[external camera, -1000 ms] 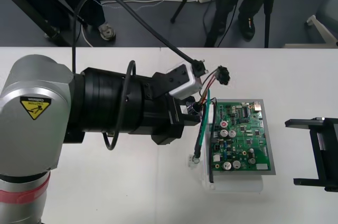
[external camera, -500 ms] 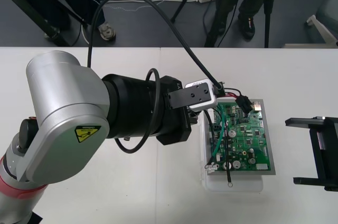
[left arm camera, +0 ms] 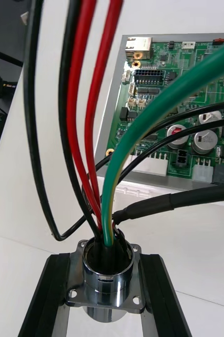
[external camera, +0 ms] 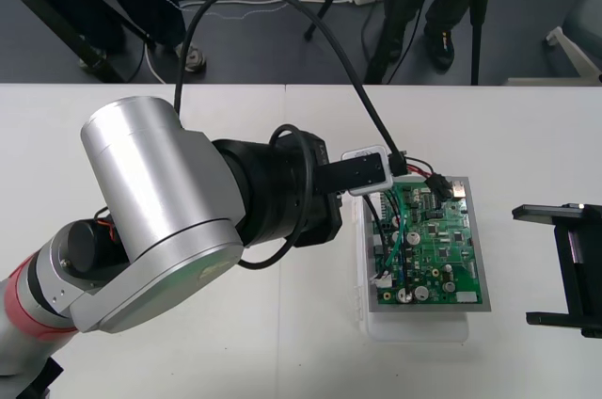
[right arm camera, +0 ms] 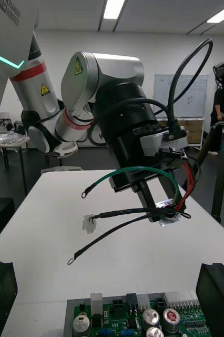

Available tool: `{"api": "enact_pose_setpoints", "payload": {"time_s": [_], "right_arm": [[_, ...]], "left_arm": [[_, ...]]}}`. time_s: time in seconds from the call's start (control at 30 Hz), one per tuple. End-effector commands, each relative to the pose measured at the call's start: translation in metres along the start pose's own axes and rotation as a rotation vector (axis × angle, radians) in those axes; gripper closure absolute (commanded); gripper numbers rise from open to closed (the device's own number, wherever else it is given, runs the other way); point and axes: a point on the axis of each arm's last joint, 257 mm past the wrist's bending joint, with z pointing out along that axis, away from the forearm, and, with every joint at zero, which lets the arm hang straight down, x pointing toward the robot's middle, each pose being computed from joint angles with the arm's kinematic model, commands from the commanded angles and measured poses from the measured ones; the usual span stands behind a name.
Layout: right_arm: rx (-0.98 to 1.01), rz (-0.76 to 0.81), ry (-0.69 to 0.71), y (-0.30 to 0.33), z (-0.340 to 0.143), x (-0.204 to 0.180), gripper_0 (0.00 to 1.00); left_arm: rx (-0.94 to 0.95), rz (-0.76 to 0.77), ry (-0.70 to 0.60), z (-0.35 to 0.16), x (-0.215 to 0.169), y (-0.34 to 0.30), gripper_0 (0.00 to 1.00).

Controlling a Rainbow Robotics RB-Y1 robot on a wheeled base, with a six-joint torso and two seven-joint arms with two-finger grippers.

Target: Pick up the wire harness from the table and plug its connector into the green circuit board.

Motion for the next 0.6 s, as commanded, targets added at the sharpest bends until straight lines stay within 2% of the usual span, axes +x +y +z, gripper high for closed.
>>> {"api": "enact_pose_setpoints", "payload": {"time_s": [0.03,0.37,0.6], "right_arm": [[-0.006,0.014,-0.053,0.008,0.009,-0.008,0.00],[0.019,0.028,-0.104,0.000,0.017,-0.023,0.00],[0.041,0.187,-0.150,-0.008,0.016,-0.035,0.00]], "left_arm": [[-0.052,0.034,-0.089,-0.007,-0.039,0.016,0.90],[-0.072,0.068,-0.102,-0.006,-0.057,0.028,0.89],[-0.083,0.041,-0.123,0.009,-0.057,0.039,0.90]]}}
